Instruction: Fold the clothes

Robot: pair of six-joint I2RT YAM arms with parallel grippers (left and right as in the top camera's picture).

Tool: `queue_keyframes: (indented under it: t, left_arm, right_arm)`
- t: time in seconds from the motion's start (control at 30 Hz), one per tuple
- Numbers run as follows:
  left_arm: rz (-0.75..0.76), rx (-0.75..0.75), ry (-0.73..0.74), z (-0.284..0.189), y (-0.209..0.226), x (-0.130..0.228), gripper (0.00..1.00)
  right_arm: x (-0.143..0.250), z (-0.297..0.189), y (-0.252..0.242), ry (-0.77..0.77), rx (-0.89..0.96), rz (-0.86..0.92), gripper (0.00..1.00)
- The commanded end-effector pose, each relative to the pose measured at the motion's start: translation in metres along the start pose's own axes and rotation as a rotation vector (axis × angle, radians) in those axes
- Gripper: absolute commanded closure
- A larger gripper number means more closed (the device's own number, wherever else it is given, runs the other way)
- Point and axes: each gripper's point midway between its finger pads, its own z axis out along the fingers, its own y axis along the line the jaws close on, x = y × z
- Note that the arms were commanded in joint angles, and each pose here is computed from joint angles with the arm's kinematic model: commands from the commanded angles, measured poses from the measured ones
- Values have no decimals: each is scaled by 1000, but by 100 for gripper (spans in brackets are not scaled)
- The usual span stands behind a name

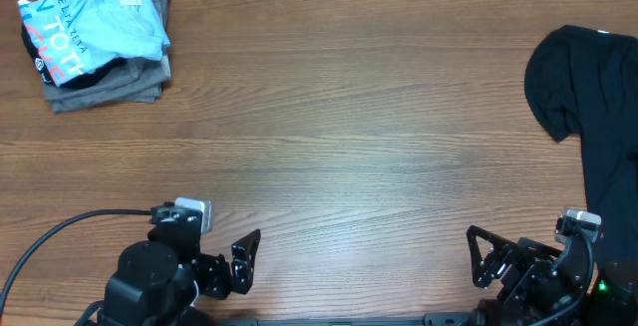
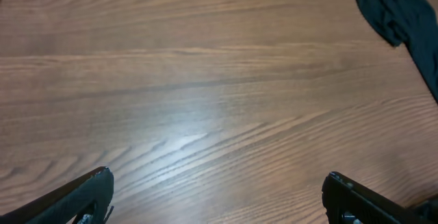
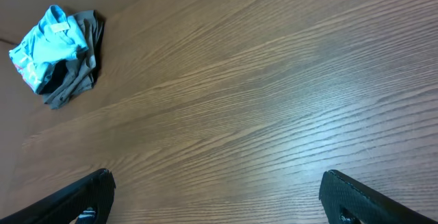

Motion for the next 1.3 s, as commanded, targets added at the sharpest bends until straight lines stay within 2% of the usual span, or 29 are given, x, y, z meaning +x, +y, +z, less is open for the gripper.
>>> queue_keyframes:
  t: [0.0,0.17,0.33,0.47,0.83,1.27]
  left_arm:
    - [-6,-10,5,0,2,3,0]
    - [-6,-15,17,0,4,6,0]
    - [-6,-16,20,0,4,7,0]
    - [-6,-16,20,0,4,7,0]
    - [-6,-16,20,0,4,7,0]
    - [-6,-16,20,0,4,7,0]
  right_arm:
    - [0,-1,-2,-10,8,4,0]
    - [-5,-3,-5,-53,28,-15,0]
    - [-36,11,2,-218,-39,-76,0]
    - [-48,40,-2,-313,-85,-123,0]
    - [-38,112,-10,-538,-241,-325,0]
    - [-31,140,-32,-712,-238,-372,0]
